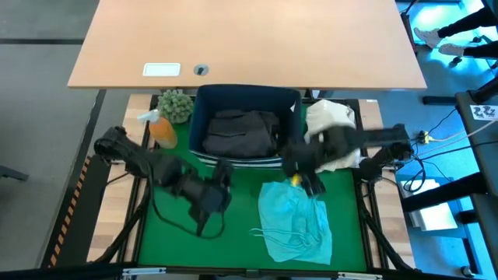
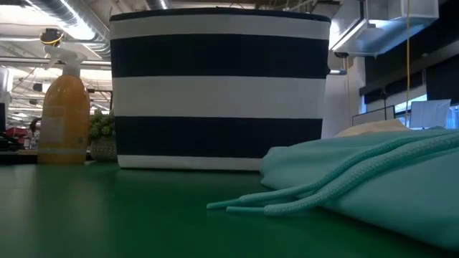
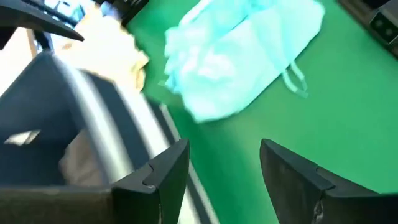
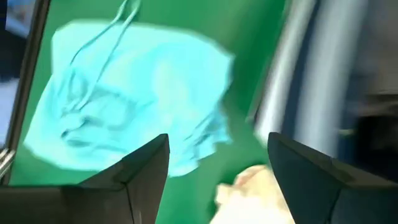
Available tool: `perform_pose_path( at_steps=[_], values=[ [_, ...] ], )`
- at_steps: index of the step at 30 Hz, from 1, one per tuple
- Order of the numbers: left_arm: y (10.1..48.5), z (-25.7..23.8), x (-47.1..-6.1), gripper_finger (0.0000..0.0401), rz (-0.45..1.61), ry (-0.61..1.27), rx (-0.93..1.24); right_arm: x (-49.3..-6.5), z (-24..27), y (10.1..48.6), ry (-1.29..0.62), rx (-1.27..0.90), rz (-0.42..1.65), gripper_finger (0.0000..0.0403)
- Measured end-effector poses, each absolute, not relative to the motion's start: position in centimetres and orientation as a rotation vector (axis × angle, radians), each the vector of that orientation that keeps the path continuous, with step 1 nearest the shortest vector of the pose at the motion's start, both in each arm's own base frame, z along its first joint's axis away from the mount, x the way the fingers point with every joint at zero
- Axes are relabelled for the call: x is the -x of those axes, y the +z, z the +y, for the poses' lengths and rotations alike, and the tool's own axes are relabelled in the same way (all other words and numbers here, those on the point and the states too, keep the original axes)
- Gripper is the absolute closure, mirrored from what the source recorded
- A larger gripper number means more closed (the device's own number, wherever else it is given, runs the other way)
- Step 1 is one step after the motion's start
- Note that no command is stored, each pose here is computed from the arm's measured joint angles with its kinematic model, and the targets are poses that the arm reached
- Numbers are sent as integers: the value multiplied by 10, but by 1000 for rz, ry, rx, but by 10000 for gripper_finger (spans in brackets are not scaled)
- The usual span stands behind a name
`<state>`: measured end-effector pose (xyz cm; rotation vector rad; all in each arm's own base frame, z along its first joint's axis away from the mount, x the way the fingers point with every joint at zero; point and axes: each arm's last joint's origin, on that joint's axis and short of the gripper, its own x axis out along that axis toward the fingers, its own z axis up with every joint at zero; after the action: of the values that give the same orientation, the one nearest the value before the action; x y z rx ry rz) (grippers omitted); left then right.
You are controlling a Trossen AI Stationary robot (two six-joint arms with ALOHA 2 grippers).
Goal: Fold laundry
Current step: Put the blue shorts into the laundry bin
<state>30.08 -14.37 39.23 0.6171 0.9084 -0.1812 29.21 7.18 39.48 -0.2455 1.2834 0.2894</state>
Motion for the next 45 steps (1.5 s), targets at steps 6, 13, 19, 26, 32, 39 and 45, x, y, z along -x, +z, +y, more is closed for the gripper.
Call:
perform_pose_path(
  at_steps=[6, 13, 19, 26, 32, 39, 45],
  values=[
    [327, -184, -313, 212, 779, -210, -639, -274, 135, 343, 230, 308, 1402, 134],
    [256, -187, -325, 212, 587, -218, -571, -245, 171, 274, 229, 238, 1319, 134],
    [220, -169, -327, 212, 551, -207, -447, -216, 160, 224, 96, 111, 1370, 134],
    [197, -156, -319, 212, 629, -163, -410, -190, 151, 166, 77, 50, 1476, 134],
    [184, -152, -312, 213, 670, -145, -397, -192, 147, 145, 111, -7, 1388, 134],
    [173, -149, -306, 213, 694, -153, -539, -219, 138, 148, 165, -35, 1215, 134],
    [166, -150, -300, 213, 710, -240, -735, -235, 121, 150, 146, -51, 1148, 134]
  ],
)
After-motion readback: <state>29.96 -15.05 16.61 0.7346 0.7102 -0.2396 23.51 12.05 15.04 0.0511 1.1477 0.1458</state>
